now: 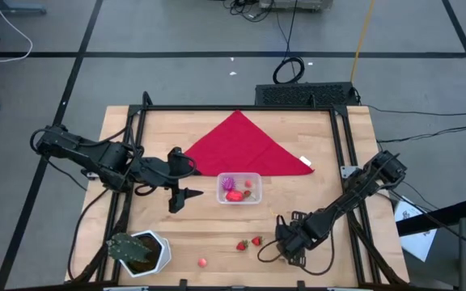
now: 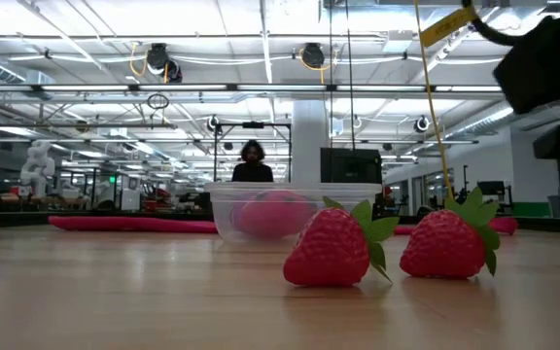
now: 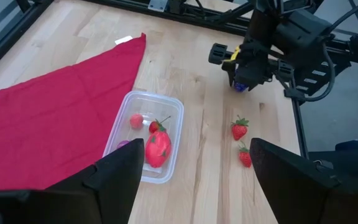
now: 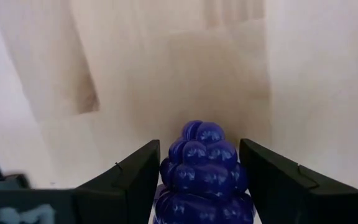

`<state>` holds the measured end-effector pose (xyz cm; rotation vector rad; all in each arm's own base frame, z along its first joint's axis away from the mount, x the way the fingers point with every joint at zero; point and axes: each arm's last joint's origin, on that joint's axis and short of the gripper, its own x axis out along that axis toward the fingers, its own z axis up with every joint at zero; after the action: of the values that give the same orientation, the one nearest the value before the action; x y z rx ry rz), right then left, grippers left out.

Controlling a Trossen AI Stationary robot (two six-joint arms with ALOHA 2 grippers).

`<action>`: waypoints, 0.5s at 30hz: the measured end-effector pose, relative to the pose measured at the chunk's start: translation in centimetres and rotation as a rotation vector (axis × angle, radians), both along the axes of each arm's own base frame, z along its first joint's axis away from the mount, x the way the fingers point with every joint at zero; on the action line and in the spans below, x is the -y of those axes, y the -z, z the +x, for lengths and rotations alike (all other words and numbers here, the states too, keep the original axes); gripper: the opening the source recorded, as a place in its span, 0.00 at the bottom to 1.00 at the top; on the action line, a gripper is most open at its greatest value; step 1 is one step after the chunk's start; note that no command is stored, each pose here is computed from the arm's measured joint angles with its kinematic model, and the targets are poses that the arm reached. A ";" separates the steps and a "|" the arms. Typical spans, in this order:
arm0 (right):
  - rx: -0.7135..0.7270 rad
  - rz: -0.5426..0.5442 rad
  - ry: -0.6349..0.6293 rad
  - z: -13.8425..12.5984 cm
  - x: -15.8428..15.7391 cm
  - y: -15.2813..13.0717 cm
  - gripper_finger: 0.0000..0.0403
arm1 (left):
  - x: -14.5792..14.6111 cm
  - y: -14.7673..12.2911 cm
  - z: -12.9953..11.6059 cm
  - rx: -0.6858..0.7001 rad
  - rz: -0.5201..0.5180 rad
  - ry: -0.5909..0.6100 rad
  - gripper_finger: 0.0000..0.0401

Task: Pick and placing Produce into tupperware
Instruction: Put the violet grape in the transparent bin

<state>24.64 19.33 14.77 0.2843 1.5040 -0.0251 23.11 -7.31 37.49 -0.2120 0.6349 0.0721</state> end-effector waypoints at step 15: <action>0.028 -0.016 -0.083 1.6 2.3 0.0 0.52 | 0.0 0.0 0.0 0.000 0.002 0.002 0.74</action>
<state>26.28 17.04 14.78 0.2087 1.4854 0.0326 23.11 -7.31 37.49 -0.2089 0.6350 0.0708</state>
